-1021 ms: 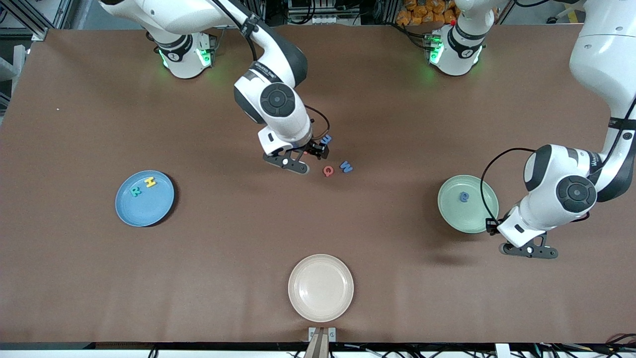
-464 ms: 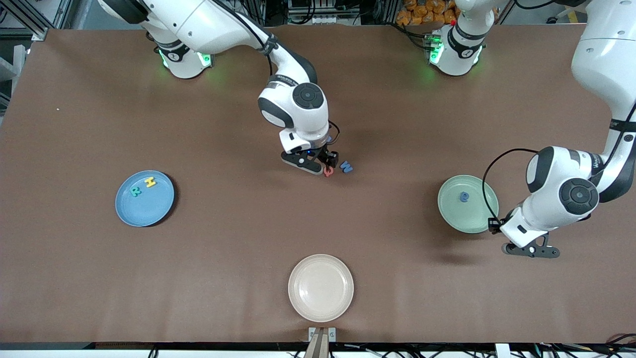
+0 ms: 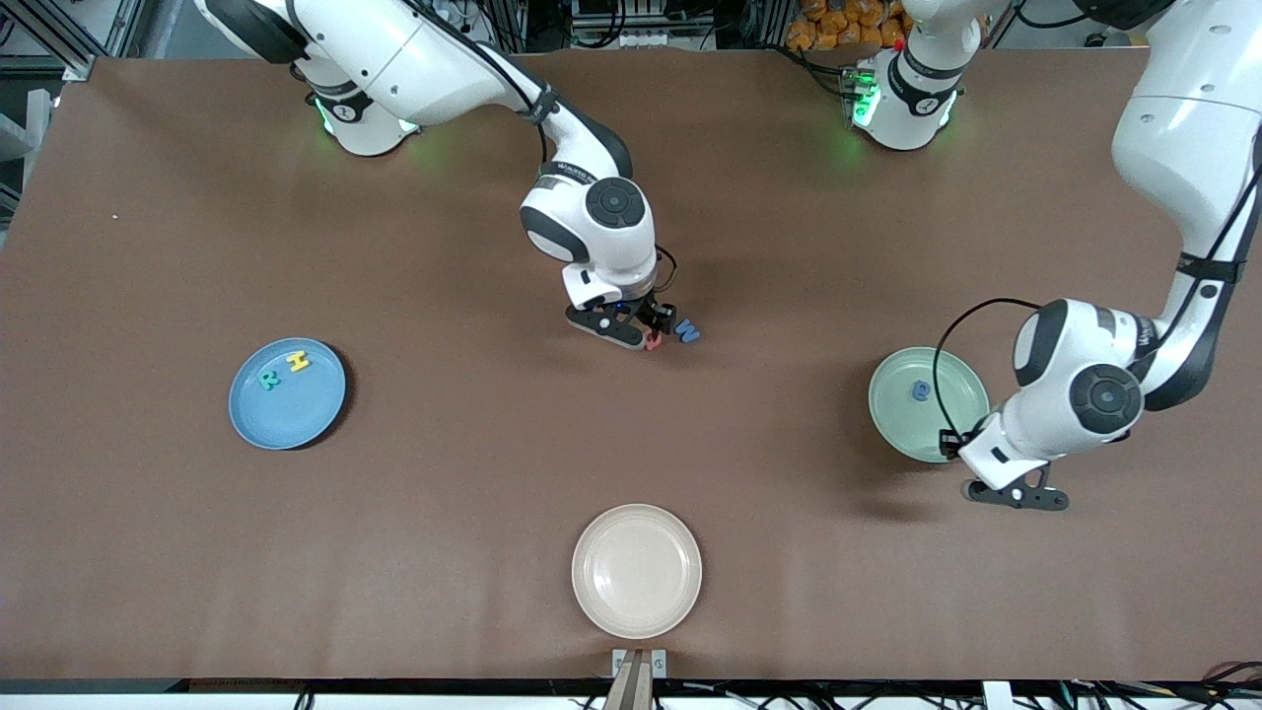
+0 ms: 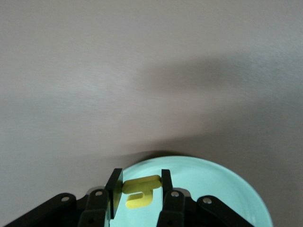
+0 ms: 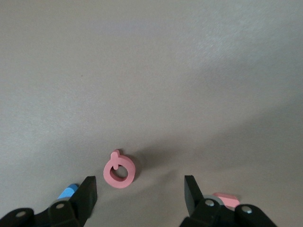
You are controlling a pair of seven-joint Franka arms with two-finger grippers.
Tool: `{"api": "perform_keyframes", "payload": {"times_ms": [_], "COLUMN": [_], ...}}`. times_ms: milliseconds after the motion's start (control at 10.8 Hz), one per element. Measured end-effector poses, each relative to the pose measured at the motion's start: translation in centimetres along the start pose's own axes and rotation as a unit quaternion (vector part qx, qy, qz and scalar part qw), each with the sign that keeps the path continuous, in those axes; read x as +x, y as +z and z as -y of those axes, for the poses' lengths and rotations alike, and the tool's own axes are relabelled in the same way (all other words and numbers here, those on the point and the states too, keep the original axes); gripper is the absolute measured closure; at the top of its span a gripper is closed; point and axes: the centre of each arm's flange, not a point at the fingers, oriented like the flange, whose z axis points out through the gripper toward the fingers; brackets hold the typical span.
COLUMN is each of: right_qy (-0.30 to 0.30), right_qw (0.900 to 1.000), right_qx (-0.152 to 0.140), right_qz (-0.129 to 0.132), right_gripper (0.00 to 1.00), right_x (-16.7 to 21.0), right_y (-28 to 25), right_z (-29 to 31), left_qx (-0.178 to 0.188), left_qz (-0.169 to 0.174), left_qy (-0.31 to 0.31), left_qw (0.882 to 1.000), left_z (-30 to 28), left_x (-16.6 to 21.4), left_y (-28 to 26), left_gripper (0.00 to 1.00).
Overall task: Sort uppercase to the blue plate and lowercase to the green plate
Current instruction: 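Lower the h over the green plate while the right gripper reaches the o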
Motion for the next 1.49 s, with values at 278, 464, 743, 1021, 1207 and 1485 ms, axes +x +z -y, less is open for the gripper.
{"api": "perform_keyframes", "payload": {"times_ms": [278, 464, 743, 1021, 1207, 1485], "right_qy": [-0.004, -0.004, -0.012, -0.027, -0.029, -0.03], "right_qw": [1.0, 1.0, 1.0, 1.0, 1.0, 0.999], "right_qx": [0.005, 0.008, 0.01, 0.004, 0.002, 0.004], "right_qz": [0.008, 0.008, 0.003, -0.01, -0.012, -0.015], "right_gripper": [0.2, 0.21, 0.25, 0.33, 0.42, 0.64], "right_x": [-1.0, -0.8, -0.9, -1.0, -1.0, -0.9], "right_y": [2.1, 2.3, 3.0, 3.3, 3.3, 2.9], "right_z": [0.8, 1.3, 1.9, 1.9, 1.9, 2.1], "left_qx": [-0.005, -0.005, -0.006, -0.008, -0.008, -0.009], "left_qz": [0.011, 0.018, 0.025, 0.033, 0.035, 0.04], "left_qy": [-0.013, -0.017, -0.015, -0.014, -0.014, -0.016], "left_qw": [1.0, 1.0, 1.0, 0.999, 0.999, 0.999], "left_z": [-1.8, -2.5, -2.8, -2.9, -2.9, -3.0], "left_x": [-0.2, -0.6, -1.1, -1.4, -1.5, -1.9], "left_y": [1.5, 2.0, 2.7, 3.5, 3.7, 4.2], "left_gripper": [0.63, 0.63, 0.63, 0.63, 0.63, 0.63]}}
